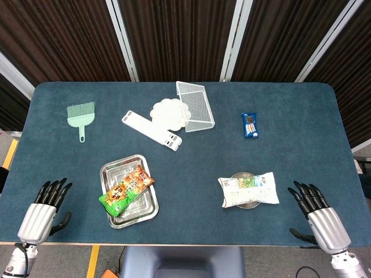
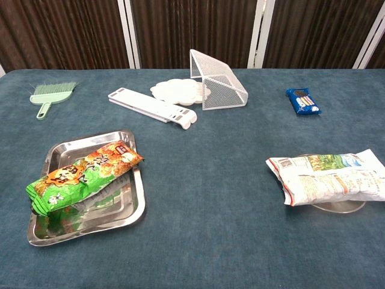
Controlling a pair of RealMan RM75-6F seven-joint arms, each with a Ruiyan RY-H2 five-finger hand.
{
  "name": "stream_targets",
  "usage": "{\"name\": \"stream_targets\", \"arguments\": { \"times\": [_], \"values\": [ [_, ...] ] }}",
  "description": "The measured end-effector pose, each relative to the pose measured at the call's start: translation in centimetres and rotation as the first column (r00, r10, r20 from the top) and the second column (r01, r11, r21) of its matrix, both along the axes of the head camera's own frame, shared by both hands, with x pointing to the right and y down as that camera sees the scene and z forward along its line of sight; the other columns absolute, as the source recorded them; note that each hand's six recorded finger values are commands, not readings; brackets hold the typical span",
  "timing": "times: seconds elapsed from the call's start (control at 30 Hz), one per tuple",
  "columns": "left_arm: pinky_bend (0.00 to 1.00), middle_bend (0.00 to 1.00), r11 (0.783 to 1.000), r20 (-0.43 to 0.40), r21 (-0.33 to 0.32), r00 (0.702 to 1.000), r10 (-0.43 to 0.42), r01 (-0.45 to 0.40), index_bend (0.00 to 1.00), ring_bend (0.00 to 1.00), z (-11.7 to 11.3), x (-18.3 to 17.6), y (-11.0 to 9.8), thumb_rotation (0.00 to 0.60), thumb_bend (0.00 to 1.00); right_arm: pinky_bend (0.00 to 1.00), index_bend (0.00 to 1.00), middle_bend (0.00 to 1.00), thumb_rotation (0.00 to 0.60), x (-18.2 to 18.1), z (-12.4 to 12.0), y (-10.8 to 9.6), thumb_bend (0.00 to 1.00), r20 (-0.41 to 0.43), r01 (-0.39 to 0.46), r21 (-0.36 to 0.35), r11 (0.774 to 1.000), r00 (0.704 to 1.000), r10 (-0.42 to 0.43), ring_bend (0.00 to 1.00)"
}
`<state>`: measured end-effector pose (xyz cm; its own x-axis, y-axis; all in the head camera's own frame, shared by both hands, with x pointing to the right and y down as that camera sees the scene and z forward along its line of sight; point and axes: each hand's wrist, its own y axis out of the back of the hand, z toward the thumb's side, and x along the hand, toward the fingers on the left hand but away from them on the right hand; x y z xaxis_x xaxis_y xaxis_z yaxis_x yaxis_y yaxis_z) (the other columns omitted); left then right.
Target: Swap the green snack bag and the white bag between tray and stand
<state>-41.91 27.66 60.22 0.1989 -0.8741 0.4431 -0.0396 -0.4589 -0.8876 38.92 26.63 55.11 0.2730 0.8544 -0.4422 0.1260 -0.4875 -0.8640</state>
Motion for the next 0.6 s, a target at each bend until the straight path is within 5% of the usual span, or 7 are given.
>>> {"name": "stream_targets", "arguments": {
  "times": [0.2, 0.37, 0.6],
  "values": [
    [0.0, 0.0, 0.998, -0.048, -0.06, 0.999, 0.024, -0.027, 0.0, 0.0, 1.0, 1.6, 1.0, 0.6, 0.38, 0.0, 0.0, 0.0, 0.6, 0.0, -0.3, 0.0, 0.16, 0.006, -0.007, 0.007, 1.0, 1.0, 0.006, 0.0],
    [0.0, 0.0, 0.984, -0.197, -0.164, 0.98, 0.032, -0.065, 0.0, 0.0, 2.9, 4.7, 1.4, 0.6, 0.36, 0.0, 0.0, 0.0, 0.6, 0.2, -0.1, 0.0, 0.16, 0.0, -0.019, -0.004, 1.0, 1.0, 0.019, 0.0],
    [0.0, 0.0, 0.971, -0.299, -0.202, 0.952, 0.063, -0.128, 0.0, 0.0, 6.2, 10.6, -0.7, 0.6, 0.37, 0.0, 0.0, 0.0, 0.6, 0.0, -0.6, 0.3, 0.16, 0.025, -0.009, -0.022, 1.0, 1.0, 0.009, 0.0]
  ]
}}
